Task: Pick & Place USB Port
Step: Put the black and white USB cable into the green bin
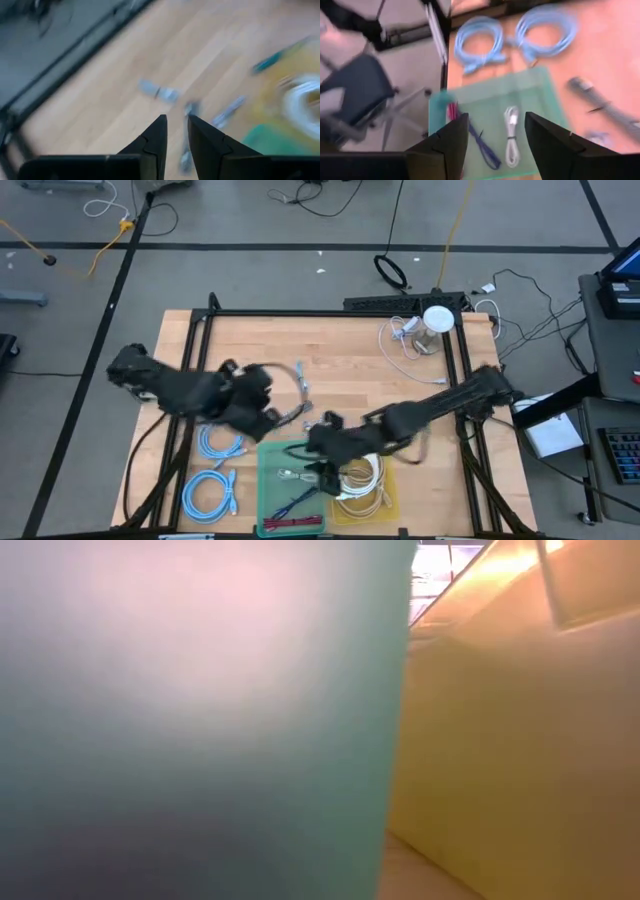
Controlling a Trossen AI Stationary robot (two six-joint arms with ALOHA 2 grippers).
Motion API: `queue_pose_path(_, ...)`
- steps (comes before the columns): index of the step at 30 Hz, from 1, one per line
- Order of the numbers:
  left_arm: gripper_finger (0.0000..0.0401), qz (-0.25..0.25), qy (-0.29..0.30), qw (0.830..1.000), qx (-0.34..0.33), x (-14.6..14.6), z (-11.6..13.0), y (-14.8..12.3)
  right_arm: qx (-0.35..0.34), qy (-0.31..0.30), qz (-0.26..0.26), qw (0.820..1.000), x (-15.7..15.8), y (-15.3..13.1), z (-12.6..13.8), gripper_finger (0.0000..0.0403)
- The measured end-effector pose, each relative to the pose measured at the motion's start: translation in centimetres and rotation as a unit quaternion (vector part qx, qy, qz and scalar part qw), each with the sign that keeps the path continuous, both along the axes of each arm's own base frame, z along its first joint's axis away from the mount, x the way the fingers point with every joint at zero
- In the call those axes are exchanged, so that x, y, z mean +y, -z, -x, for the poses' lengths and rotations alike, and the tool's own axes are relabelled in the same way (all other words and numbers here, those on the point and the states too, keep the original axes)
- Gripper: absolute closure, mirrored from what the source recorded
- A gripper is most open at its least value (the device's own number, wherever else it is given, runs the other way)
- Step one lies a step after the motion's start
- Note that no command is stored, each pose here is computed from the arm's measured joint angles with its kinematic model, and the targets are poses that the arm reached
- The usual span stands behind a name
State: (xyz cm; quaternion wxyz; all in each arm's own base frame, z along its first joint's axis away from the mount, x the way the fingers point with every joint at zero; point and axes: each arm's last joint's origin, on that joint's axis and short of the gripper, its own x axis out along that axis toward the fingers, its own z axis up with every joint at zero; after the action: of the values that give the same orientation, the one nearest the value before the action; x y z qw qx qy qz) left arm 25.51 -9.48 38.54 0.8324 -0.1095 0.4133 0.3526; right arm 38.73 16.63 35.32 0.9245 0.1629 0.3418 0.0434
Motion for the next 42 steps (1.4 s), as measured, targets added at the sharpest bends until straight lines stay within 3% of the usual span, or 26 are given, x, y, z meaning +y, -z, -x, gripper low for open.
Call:
queue_pose_path(3, 0.032, 0.05, -0.011, 0.995, 0.08, 2.7, -2.0, 5.0, -0.026, 0.052, 0.028, 0.998, 0.0, -3.6, 3.9, 0.0214)
queue_pose_path(6, 0.0319, 0.122, 0.014, 0.987, 0.105, 4.7, -3.5, 10.0, -0.023, 0.113, 0.066, 0.991, 0.2, -5.4, 7.9, 0.0214)
queue_pose_path(10, 0.0303, 0.225, 0.046, 0.97, 0.082, 6.6, -4.3, 15.1, 0.001, 0.184, 0.104, 0.977, 0.5, -6.0, 12.5, 0.021)
queue_pose_path(14, 0.0247, 0.257, 0.031, 0.962, 0.089, 8.1, -3.8, 17.6, 0.034, 0.234, 0.107, 0.966, 0.9, -5.4, 15.0, 0.0206)
queue_pose_path(17, 0.019, 0.261, 0.039, 0.959, 0.098, 8.8, -3.6, 17.9, 0.047, 0.251, 0.111, 0.96, 1.3, -4.1, 15.4, 0.0206)
queue_pose_path(21, 0.012, 0.273, 0.101, 0.954, 0.066, 8.7, -4.4, 17.7, 0.063, 0.265, 0.109, 0.956, 1.6, -2.1, 15.2, 0.0206)
queue_pose_path(26, 0.0073, 0.269, 0.123, 0.955, 0.033, 8.1, -5.5, 17.9, 0.073, 0.271, 0.088, 0.956, 1.6, 0.1, 13.9, 0.0206)
queue_pose_path(33, 0.0079, 0.285, 0.128, 0.945, 0.095, 7.1, -6.9, 22.2, 0.05, 0.264, 0.071, 0.961, 1.5, 0.1, 13.1, 0.0206)
queue_pose_path(37, 0.0095, 0.266, 0.133, 0.946, 0.127, 6.1, -7.4, 24.2, 0.037, 0.263, 0.063, 0.962, 1.3, -0.5, 13.3, 0.0206)
queue_pose_path(42, 0.0142, 0.239, 0.125, 0.952, 0.142, 5.5, -7.5, 25.1, 0.014, 0.258, 0.058, 0.964, 1.3, -1.1, 13.2, 0.0206)
